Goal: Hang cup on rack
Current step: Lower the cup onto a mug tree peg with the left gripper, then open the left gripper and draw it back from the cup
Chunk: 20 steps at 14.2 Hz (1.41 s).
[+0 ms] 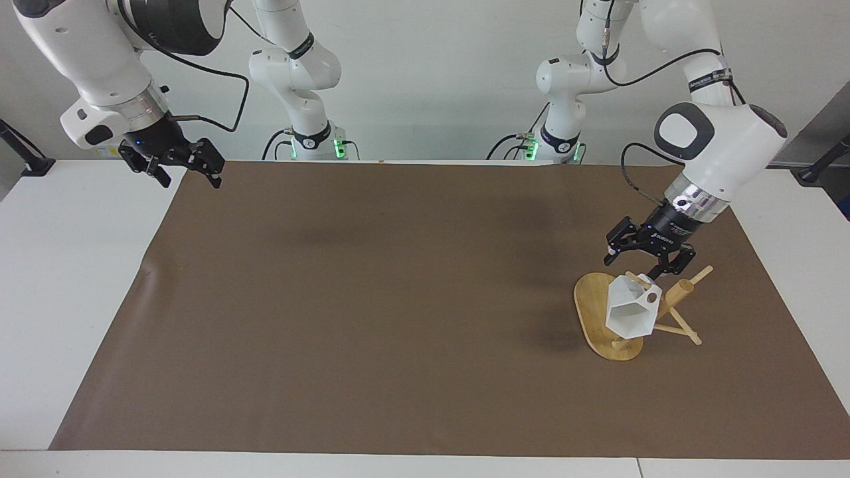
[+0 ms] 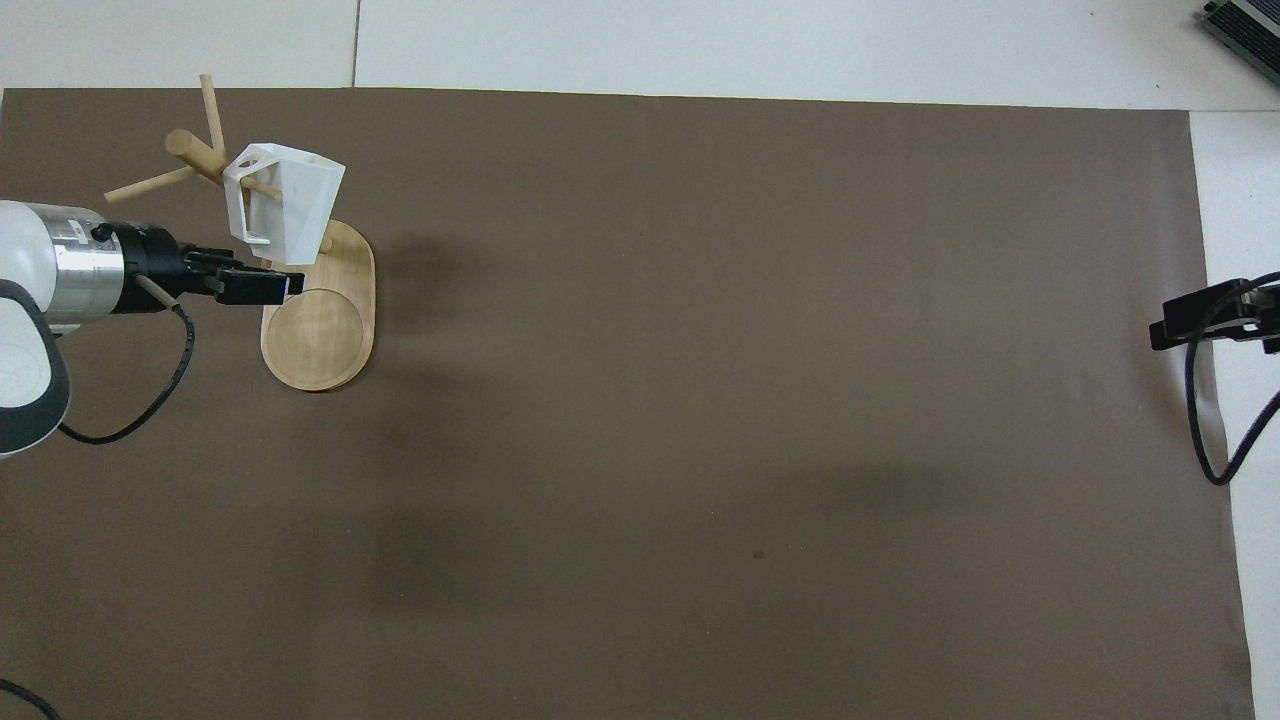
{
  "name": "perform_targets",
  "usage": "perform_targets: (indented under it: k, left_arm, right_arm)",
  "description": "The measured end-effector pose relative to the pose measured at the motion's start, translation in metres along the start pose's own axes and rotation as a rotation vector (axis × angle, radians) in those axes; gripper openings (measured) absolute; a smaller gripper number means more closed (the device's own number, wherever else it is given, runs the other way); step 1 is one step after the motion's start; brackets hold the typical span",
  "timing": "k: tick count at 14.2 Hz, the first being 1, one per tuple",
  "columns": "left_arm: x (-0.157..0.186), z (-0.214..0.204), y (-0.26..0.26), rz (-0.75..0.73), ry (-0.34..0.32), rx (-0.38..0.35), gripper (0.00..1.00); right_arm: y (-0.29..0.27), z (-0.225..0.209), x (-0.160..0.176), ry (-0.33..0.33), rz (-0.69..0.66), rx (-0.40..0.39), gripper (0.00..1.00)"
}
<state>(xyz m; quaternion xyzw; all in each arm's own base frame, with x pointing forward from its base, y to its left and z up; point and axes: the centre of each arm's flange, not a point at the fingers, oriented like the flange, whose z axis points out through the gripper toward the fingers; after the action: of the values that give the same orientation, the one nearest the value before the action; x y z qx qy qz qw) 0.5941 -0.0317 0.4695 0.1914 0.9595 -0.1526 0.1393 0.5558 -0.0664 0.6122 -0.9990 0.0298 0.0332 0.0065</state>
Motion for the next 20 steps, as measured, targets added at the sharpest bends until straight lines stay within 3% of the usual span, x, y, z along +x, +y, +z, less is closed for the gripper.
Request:
perform_targets:
  k: [6, 10, 20]
  left_arm:
    - [0.006, -0.023, -0.018, 0.378, 0.069, 0.051, 1.00]
    - [0.008, -0.033, -0.022, 0.667, 0.122, 0.015, 1.00]
    - [-0.007, -0.078, -0.039, 1.312, 0.139, 0.015, 1.00]
  right_arm:
    - [0.000, 0.000, 0.000, 0.000, 0.015, 0.000, 1.00]
    - [0.000, -0.003, 0.004, 0.038, 0.018, -0.002, 1.00]
    - [-0.002, -0.004, 0.005, 0.041, 0.014, -0.002, 1.00]
